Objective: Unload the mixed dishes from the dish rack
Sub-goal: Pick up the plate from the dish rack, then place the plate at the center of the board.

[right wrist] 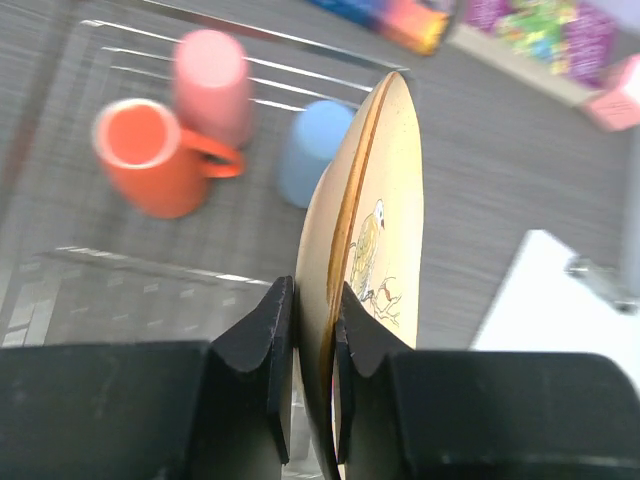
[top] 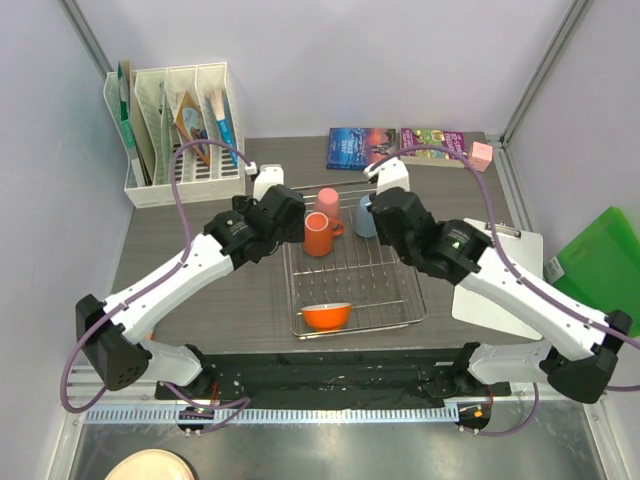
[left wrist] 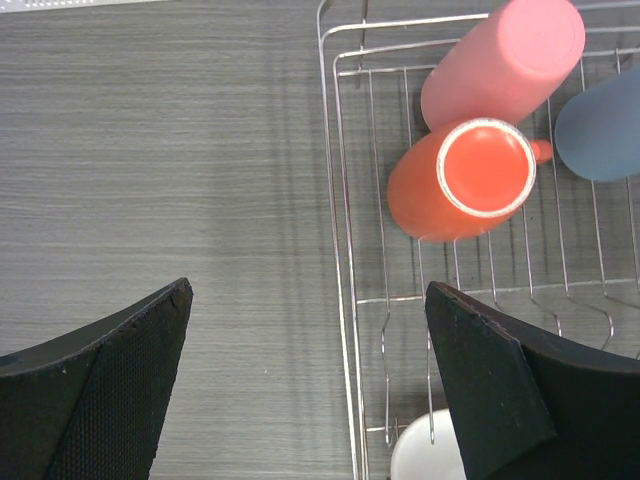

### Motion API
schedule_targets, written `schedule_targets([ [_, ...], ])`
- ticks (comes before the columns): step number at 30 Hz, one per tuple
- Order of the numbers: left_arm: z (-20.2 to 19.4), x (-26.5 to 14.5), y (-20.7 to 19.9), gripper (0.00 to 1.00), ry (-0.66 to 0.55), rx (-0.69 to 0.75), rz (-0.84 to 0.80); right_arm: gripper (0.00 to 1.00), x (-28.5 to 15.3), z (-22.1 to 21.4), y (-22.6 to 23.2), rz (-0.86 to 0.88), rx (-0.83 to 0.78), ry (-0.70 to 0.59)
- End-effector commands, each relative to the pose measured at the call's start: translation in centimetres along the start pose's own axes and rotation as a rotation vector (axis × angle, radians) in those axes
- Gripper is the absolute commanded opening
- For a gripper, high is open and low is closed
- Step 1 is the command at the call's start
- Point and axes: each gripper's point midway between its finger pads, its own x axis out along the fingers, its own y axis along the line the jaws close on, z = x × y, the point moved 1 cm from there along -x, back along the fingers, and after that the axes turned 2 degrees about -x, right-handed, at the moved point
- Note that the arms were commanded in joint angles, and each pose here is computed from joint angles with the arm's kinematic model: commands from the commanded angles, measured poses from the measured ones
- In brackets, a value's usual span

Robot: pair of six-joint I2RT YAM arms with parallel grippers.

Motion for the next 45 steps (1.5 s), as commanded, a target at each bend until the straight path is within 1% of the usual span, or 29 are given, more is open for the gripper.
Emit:
schedule_targets([
  [1, 3.3, -1.2, 0.1, 0.98, -0.079, -0.078, -0.034, 0.01, -1.5, 4.4, -4.4, -0.352, -0.174, -0.148],
  [2, 3.5, -1.2, -0.2, 0.99, -0.08, -0.086, -0.05, 0.01, -1.6, 4.3, -5.3, -0.447, -0.21, -0.142],
  [3, 3.7, -1.2, -0.2, 0.99, -0.083, -0.088, -0.054, 0.01, -1.3, 3.8, -5.1, -0.475, -0.248, -0.134],
  [5, 4.1, -1.1, -0.3, 1.0, -0.078, -0.101, -0.073, 0.01, -1.5, 4.1, -4.9, -0.534, -0.301, -0.147],
  [6, 4.5, -1.1, -0.3, 1.0, -0.084, -0.115, -0.084, 0.01, -1.4, 3.8, -4.8, -0.546, -0.334, -0.144],
  [7, 4.6, -1.1, -0.4, 1.0, -0.082, -0.121, -0.096, 0.01, -1.4, 4.1, -4.3, -0.546, -0.327, -0.167],
  [8, 5.0, -0.9, 0.0, 1.0, -0.082, -0.136, -0.099, 0.01, -1.5, 4.1, -4.1, -0.553, -0.382, -0.161],
  [9, 5.1, -0.9, -0.5, 1.0, -0.07, -0.14, -0.136, 0.01, -1.5, 3.6, -4.0, -0.569, -0.424, -0.151],
  [10, 5.4, -0.9, -0.3, 1.0, -0.071, -0.134, -0.142, 0.01, -1.5, 3.9, -3.5, -0.572, -0.421, -0.176],
  [11, 5.8, -0.8, 0.1, 1.0, -0.073, -0.138, -0.139, 0.01, -2.2, 3.8, -2.5, -0.561, -0.539, -0.175],
  [12, 6.1, -1.0, -0.1, 1.0, -0.071, -0.134, -0.155, 0.01, -2.2, 3.3, -1.8, -0.55, -0.537, -0.211],
  [13, 6.5, -1.1, -0.1, 1.0, -0.081, -0.123, -0.162, 0.01, -2.6, 3.0, -0.7, -0.518, -0.582, -0.239],
  [14, 6.9, -1.2, 0.0, 1.0, -0.088, -0.124, -0.166, 0.01, -2.8, 1.7, 1.1, -0.467, -0.701, -0.259],
  [15, 7.0, -1.2, 0.0, 1.0, -0.09, -0.119, -0.171, 0.01, -3.6, 2.3, 2.2, -0.407, -0.664, -0.336],
  [18, 7.4, -1.5, -0.1, 1.0, -0.097, -0.114, -0.189, 0.01, -4.5, 1.7, 5.0, -0.272, -0.712, -0.417],
  [19, 7.5, -1.6, 0.0, 1.0, -0.098, -0.111, -0.189, 0.01, -5.0, 1.7, 5.0, -0.249, -0.706, -0.436],
  [23, 7.8, -2.0, 0.8, 1.0, -0.113, -0.083, -0.173, 0.01, -6.2, 0.6, 7.0, -0.118, -0.781, -0.494],
  [24, 8.1, -2.3, 1.0, 1.0, -0.122, -0.082, -0.171, 0.01, -6.2, -0.1, 7.3, -0.098, -0.811, -0.496],
  [27, 8.2, -3.1, 1.0, 1.0, -0.13, -0.081, -0.199, 0.01, -7.1, -1.8, 8.9, 0.01, -0.908, -0.558],
  [28, 8.1, -3.3, 0.8, 1.0, -0.128, -0.083, -0.215, 0.01, -7.6, -2.4, 9.6, 0.04, -0.974, -0.588],
  [29, 7.9, -3.5, 0.5, 1.0, -0.118, -0.081, -0.243, 0.01, -7.5, -3.7, 9.8, 0.058, -1.029, -0.61],
  [30, 7.6, -3.7, 0.4, 1.0, -0.116, -0.087, -0.263, 0.01, -7.8, -3.4, 10.0, 0.054, -1.008, -0.653],
  [31, 7.4, -3.8, 0.2, 1.0, -0.11, -0.088, -0.278, 0.01, -8.1, -3.7, 10.2, 0.055, -1.066, -0.675],
  [32, 7.1, -3.9, 0.0, 1.0, -0.105, -0.087, -0.293, 0.01, -7.8, -4.5, 10.5, 0.072, -1.096, -0.685],
  [35, 6.6, -4.6, -0.9, 1.0, -0.092, -0.082, -0.374, 0.01, -8.0, -5.2, 11.3, 0.11, -1.1, -0.71],
  [39, 5.4, -6.0, -2.9, 1.0, -0.042, -0.046, -0.536, 0.01, -8.3, -6.3, 12.2, 0.116, -1.152, -0.734],
  [42, 4.4, -6.0, -3.1, 1.0, -0.009, -0.019, -0.561, 0.01, -8.5, -6.8, 12.6, 0.107, -1.186, -0.752],
  [45, 2.7, -6.2, -3.7, 1.0, 0.058, 0.018, -0.61, 0.01, -8.6, -7.1, 13.1, 0.107, -1.221, -0.765],
])
